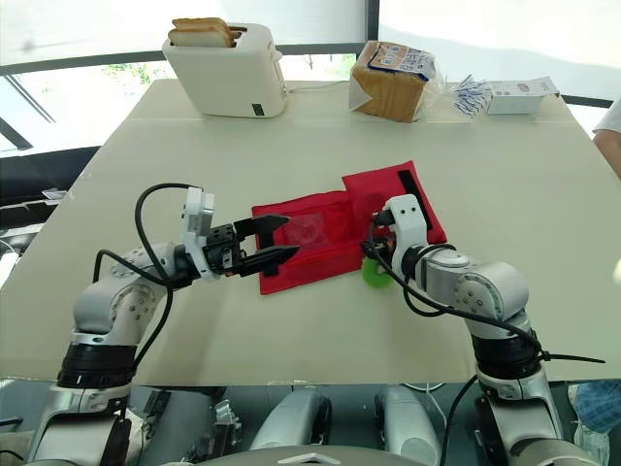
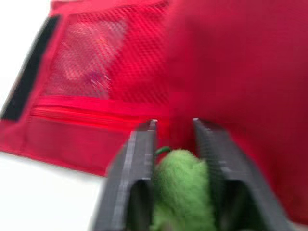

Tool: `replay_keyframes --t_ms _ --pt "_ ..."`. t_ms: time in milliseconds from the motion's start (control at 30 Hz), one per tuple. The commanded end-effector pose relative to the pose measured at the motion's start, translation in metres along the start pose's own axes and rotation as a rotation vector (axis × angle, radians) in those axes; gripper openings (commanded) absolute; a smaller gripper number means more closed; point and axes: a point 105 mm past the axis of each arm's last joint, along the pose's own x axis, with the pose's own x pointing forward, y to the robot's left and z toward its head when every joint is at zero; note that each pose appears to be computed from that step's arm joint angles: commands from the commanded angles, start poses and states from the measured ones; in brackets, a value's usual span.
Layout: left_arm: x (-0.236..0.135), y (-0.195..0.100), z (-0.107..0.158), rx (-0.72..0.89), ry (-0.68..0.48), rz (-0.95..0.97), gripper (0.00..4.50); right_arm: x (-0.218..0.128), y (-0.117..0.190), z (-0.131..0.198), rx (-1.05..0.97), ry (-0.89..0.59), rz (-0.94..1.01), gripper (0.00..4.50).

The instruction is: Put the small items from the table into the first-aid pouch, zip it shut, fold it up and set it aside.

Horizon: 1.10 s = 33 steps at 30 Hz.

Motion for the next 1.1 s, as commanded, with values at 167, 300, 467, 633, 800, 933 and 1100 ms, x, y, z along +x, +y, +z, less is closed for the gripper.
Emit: replay_keyframes --t_ms 167,300,467,633,800,933,1100 --pt "-0.026 -0.017 -0.011 -0.273 0.006 0.03 4.25 -0.053 0.033 0.045 -0.237 -0.309 0.242 3.61" --pt "-0.046 -0.03 -0.028 -0.487 0.051 0.083 4.25 -0.092 0.027 0.041 -0.472 -0.287 0.276 4.13" --pt "-0.052 -0.037 -0.049 -0.641 0.126 0.189 4.25 -0.126 0.027 0.046 -0.636 -0.32 0.269 4.48" --pt "-0.045 -0.033 -0.067 -0.786 0.157 0.291 4.25 -0.152 0.034 0.047 -0.756 -0.307 0.287 4.48" --pt "-0.029 -0.026 -0.069 -0.831 0.132 0.352 4.25 -0.159 0.034 0.048 -0.768 -0.286 0.266 4.48" --pt "-0.014 -0.027 -0.065 -0.87 0.098 0.355 4.25 -0.161 0.033 0.049 -0.762 -0.291 0.242 4.48" --pt "-0.003 -0.026 -0.056 -0.953 0.016 0.362 4.25 -0.163 0.034 0.049 -0.756 -0.297 0.229 4.48"
